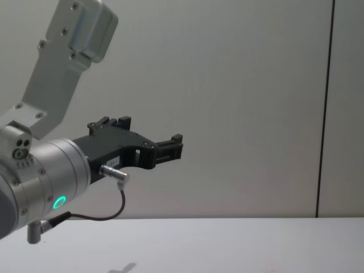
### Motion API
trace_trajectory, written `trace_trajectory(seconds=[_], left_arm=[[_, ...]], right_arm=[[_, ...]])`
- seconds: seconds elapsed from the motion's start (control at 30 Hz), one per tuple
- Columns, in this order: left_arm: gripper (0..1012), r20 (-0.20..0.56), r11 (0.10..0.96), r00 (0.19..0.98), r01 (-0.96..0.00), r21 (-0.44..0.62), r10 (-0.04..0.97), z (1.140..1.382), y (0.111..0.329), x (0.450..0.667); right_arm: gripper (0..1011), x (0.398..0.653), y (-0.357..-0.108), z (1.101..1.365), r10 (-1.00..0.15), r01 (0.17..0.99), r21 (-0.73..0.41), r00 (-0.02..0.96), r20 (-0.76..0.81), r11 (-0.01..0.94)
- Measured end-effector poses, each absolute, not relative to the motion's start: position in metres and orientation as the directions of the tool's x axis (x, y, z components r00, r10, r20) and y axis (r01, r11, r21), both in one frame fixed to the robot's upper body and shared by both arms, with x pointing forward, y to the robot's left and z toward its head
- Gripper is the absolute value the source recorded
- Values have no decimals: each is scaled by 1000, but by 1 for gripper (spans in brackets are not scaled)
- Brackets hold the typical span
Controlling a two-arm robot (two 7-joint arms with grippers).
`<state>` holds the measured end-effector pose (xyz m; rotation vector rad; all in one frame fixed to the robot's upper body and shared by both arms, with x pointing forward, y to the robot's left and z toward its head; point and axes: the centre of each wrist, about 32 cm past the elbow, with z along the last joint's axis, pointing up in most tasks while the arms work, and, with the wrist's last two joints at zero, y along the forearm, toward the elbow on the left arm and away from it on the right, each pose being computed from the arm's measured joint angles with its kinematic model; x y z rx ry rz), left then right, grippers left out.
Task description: Use the one hand to pick up the stamp and affix it onto the A4 paper.
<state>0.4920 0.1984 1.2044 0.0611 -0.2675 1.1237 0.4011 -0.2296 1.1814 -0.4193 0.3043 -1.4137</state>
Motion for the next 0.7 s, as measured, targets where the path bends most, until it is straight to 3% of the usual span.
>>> trace_trajectory(seconds=[0.13, 0.27, 0.7], left_arm=[[1001, 242, 434, 404, -897, -86, 882, 1204, 198, 492], [1001, 242, 434, 404, -897, -86, 882, 1204, 198, 492], [1001, 242, 434, 404, -897, -86, 882, 1204, 198, 492]], right_arm=[[997, 400, -232, 1178, -989, 876, -471, 138, 43, 102], [925, 399, -235, 1175, -989, 870, -482, 138, 45, 99], [535, 399, -242, 1169, -987, 869, -482, 155, 45, 114]])
